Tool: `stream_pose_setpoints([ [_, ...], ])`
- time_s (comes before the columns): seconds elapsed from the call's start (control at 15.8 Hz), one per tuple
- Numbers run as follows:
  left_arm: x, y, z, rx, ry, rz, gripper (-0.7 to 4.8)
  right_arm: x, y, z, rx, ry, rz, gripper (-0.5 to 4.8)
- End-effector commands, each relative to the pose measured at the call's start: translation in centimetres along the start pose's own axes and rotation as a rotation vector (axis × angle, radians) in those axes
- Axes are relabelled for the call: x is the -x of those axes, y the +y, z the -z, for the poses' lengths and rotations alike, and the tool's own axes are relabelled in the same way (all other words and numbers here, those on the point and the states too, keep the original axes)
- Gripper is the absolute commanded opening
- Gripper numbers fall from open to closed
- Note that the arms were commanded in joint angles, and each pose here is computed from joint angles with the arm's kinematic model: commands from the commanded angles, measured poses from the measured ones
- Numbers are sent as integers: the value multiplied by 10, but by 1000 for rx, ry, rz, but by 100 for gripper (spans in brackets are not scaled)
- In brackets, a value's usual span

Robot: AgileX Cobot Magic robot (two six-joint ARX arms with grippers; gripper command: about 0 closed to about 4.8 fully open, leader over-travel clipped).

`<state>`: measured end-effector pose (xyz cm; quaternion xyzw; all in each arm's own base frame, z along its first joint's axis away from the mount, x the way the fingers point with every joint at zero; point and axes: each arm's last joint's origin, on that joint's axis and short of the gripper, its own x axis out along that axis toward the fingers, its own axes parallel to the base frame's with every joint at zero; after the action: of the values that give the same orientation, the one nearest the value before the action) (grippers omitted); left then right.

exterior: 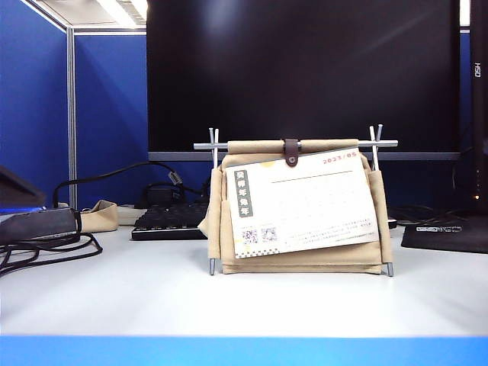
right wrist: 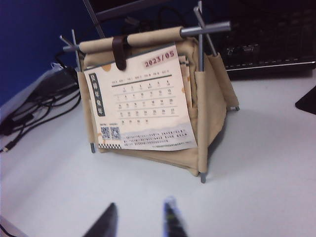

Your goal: Turn one page of the calendar.

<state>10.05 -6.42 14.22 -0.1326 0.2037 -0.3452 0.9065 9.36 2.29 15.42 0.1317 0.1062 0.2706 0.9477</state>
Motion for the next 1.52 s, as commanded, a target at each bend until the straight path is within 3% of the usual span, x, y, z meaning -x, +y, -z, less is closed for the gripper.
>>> stream_pose_setpoints([
  [0.06,3,-10,-22,-40,-56,91,27,2,4,-8,6,-31,-33,153],
  [0.38,11,-24,-56,-94,-136,109,45,8,11,-29,38,-107,-27,163],
  [0.44,14,-27,-63,-116,-116,91,115,10,15,-39,49,-129,-28,180],
  [0.57,16,-29,-66,-122,-76,65,179,11,20,-55,78,-164,-42,181],
  [0.7,16,-28,-65,-114,-57,59,198,9,26,-86,129,-198,-47,181],
  [0.82,16,-28,-65,-109,-39,54,198,-6,28,-114,188,-96,-84,181],
  [1.01,17,-32,-75,-118,25,35,198,-52,11,-137,204,211,-97,182],
  [1.2,16,-32,-76,-119,20,34,198,-100,-15,-127,173,420,-159,224],
  [1.33,16,-32,-76,-118,22,33,216,-131,-33,-109,74,501,-247,226],
  [1.52,16,-32,-75,-115,33,30,217,-150,-41,-97,24,553,-286,238],
])
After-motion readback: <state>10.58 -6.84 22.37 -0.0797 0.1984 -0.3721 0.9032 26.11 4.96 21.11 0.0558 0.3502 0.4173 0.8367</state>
